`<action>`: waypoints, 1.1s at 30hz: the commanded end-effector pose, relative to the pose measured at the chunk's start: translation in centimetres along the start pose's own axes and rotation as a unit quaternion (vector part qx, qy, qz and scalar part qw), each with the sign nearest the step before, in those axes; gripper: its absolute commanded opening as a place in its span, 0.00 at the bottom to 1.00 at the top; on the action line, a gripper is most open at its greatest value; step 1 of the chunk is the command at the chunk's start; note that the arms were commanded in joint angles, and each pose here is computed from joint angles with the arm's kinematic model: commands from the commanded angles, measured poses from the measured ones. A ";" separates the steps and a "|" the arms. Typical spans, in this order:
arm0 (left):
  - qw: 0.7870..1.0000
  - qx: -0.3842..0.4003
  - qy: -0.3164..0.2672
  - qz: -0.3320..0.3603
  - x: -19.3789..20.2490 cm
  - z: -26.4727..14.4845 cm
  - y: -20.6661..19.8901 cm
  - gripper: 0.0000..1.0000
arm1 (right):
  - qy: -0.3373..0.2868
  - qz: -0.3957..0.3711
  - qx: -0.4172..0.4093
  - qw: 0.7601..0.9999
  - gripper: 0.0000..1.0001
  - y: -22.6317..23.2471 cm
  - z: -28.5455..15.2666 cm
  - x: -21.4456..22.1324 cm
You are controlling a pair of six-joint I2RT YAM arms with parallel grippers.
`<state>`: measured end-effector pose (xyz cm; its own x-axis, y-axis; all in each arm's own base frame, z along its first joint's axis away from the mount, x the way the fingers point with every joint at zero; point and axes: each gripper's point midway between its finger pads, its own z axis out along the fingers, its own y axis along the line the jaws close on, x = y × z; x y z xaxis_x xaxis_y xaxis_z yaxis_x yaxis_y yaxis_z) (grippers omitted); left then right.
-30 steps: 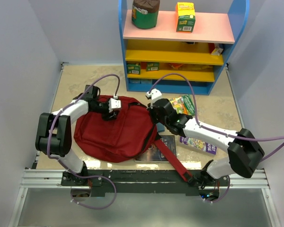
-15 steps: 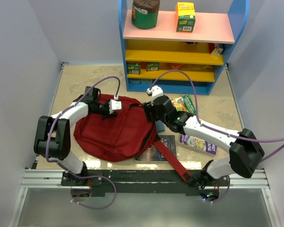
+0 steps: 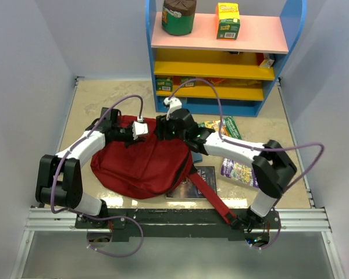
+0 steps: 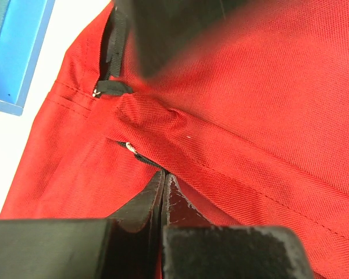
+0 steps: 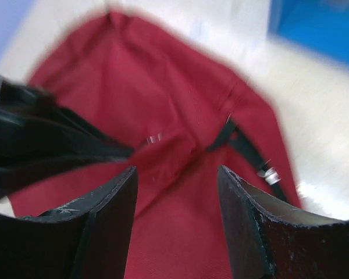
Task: Pack the student bag
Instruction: Unzip the student bag at the center of the board.
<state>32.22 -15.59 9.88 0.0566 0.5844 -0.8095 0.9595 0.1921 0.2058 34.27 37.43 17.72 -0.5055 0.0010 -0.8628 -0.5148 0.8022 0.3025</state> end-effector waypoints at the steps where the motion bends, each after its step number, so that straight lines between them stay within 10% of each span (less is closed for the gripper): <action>1: 1.000 0.001 -0.014 0.006 -0.7 0.0 -0.2 0.00 | 0.018 0.055 -0.050 0.997 0.59 1.9 1.5 2.4; 15: 1.000 0.014 0.002 0.013 0.7 0.4 -0.8 0.00 | 0.025 0.075 -0.051 0.996 0.43 1.7 5.7 5.0; 24: 1.000 0.016 0.013 0.018 1.3 0.4 -0.9 0.00 | 0.028 0.089 -0.036 0.995 0.00 1.1 5.8 5.8; 33: 0.994 0.079 0.065 0.034 3.3 -1.5 -5.0 0.00 | -0.013 0.091 0.018 0.996 0.00 -0.9 5.5 3.2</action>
<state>30.93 -14.39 7.70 0.0773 0.6552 -0.7515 0.9686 0.1293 0.2124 34.77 40.71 8.32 -0.6483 0.0719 -0.7580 -0.4269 0.7900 0.4401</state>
